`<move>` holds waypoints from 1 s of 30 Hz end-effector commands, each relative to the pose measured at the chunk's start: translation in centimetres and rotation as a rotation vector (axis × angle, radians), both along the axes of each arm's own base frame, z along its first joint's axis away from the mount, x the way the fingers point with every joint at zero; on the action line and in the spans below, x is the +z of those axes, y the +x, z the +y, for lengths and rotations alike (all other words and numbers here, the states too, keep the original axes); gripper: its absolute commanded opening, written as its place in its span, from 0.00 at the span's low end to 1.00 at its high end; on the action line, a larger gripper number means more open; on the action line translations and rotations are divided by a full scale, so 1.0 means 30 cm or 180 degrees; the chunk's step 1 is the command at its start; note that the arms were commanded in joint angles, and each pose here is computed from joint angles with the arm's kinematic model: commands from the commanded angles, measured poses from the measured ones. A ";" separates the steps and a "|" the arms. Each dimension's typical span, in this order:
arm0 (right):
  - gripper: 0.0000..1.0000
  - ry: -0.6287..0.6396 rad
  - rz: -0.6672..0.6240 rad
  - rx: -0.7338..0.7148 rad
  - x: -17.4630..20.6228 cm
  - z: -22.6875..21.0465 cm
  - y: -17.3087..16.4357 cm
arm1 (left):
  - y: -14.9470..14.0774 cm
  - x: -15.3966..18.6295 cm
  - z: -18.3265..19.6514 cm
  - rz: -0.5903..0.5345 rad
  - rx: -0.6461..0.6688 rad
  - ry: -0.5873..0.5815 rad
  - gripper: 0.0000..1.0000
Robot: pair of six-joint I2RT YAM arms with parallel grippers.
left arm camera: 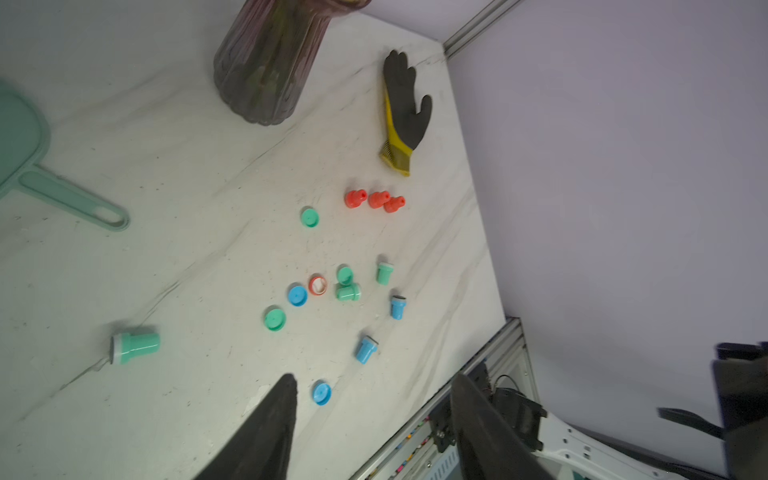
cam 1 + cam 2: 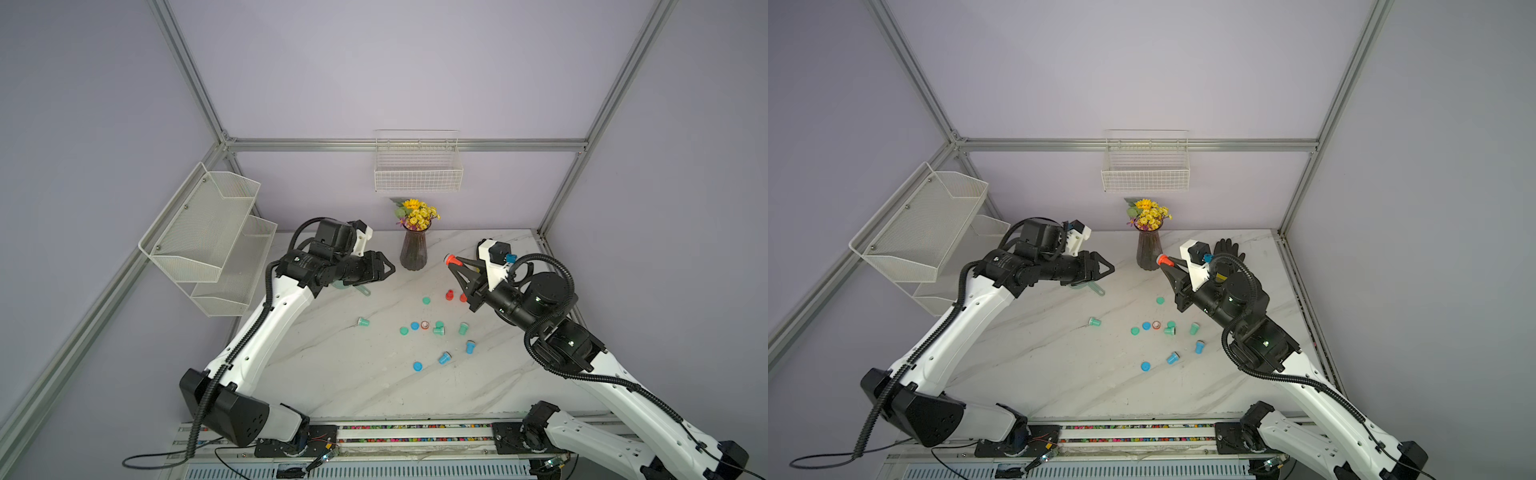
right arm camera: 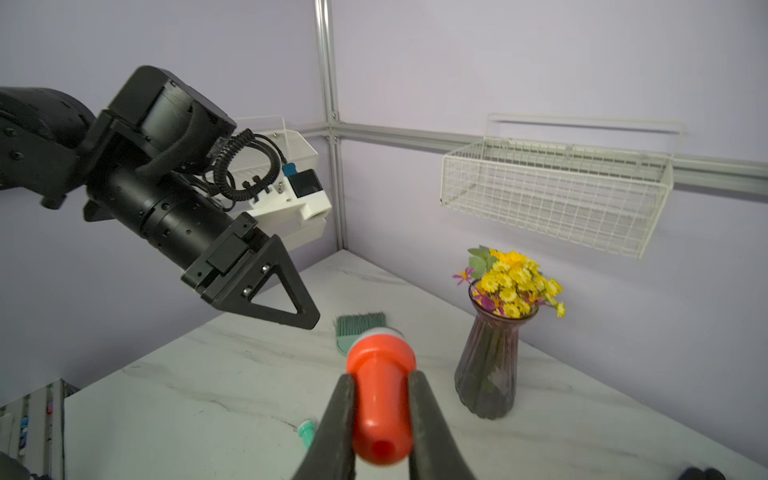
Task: Close the stamp cap
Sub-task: Pick up the cover from the center of the board.
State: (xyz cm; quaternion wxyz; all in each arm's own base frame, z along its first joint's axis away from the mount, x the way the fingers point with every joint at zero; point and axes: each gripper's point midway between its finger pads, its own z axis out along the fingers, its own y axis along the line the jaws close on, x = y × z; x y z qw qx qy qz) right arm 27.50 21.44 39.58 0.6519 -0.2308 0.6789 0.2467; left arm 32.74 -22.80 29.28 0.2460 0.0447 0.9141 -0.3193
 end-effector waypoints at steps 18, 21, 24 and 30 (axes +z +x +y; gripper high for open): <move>0.00 -0.0297 0.0727 -0.1033 -0.131 -0.215 0.060 | 0.063 -0.567 -0.301 0.0509 -0.1032 0.2017 0.50; 0.00 -0.0282 0.0694 -0.1045 -0.115 -0.229 0.044 | 0.056 -0.615 -0.343 0.0565 -0.1121 0.2030 0.48; 0.00 -0.0271 0.0682 -0.1041 -0.106 -0.235 0.033 | 0.048 -0.660 -0.377 0.0573 -0.1203 0.2097 0.47; 0.00 -0.0240 0.0671 -0.0998 -0.096 -0.231 0.026 | 0.049 -0.738 -0.414 0.0652 -0.1284 0.2144 0.42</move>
